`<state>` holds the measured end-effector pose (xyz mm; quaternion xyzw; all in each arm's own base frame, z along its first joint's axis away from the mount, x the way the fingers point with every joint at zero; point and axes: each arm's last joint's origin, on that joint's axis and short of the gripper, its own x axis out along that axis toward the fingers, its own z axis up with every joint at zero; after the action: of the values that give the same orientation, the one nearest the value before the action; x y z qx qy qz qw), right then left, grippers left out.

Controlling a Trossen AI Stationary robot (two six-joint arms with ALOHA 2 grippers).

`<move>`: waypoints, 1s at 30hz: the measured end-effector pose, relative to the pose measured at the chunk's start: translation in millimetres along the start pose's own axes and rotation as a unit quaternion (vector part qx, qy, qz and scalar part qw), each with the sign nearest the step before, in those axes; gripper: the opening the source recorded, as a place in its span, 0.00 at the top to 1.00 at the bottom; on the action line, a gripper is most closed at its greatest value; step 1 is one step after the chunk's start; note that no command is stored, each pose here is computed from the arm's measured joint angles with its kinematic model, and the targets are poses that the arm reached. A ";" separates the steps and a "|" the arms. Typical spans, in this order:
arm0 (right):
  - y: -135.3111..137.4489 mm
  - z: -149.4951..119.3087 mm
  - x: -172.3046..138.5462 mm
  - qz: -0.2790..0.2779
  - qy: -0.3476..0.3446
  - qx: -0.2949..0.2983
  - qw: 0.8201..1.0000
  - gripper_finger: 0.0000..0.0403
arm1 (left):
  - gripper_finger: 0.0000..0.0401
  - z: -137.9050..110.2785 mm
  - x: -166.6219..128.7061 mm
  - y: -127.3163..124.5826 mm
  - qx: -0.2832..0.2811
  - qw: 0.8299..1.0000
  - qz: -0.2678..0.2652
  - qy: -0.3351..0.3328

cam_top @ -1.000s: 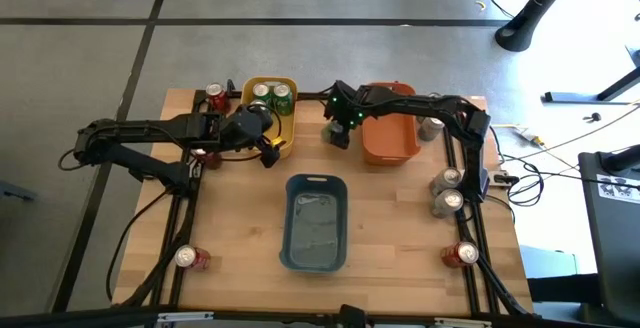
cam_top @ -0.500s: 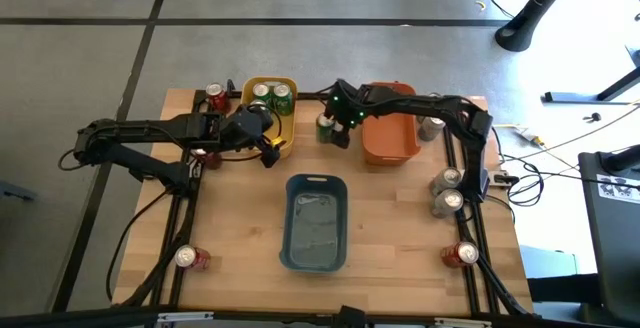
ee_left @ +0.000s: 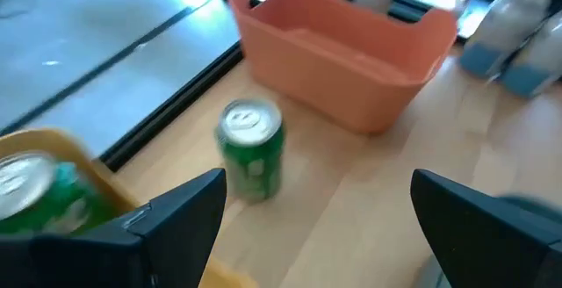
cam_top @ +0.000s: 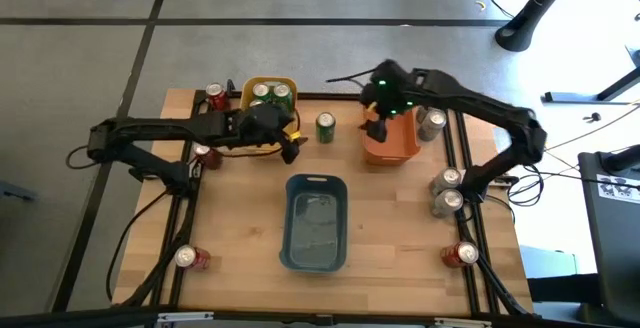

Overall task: Sort soda cans
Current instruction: Put the green soda can into the yellow bin

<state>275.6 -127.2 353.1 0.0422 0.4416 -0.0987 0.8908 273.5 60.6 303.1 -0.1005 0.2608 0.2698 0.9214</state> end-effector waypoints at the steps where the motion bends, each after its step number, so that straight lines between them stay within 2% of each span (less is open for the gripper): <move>1: 1.5 -3.2 -6.2 -0.002 -0.017 -0.002 1.000 0.18 | 0.13 2.1 4.6 1.9 -0.009 1.000 -0.013 -0.004; 6: 7.6 -25.7 -20.1 -0.022 -0.118 -0.015 0.993 0.18 | 0.13 11.5 28.8 14.3 -0.048 0.998 -0.046 -0.006; 12: 10.1 -46.5 -10.8 -0.046 -0.228 -0.028 0.972 0.18 | 0.13 27.2 63.4 25.7 -0.058 0.998 -0.033 0.014; 21: 10.8 -65.9 12.7 -0.043 -0.223 -0.020 0.974 0.18 | 0.13 27.3 125.4 46.0 -0.061 0.991 0.009 0.116; 30: 11.1 -76.5 26.9 -0.036 -0.234 0.018 0.971 0.18 | 0.13 15.1 148.5 47.1 -0.056 0.987 -0.011 0.151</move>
<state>234.3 -107.7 285.2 0.0181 0.2200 -0.1454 0.9644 360.7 171.0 234.3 -0.1942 0.3800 0.2554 0.8675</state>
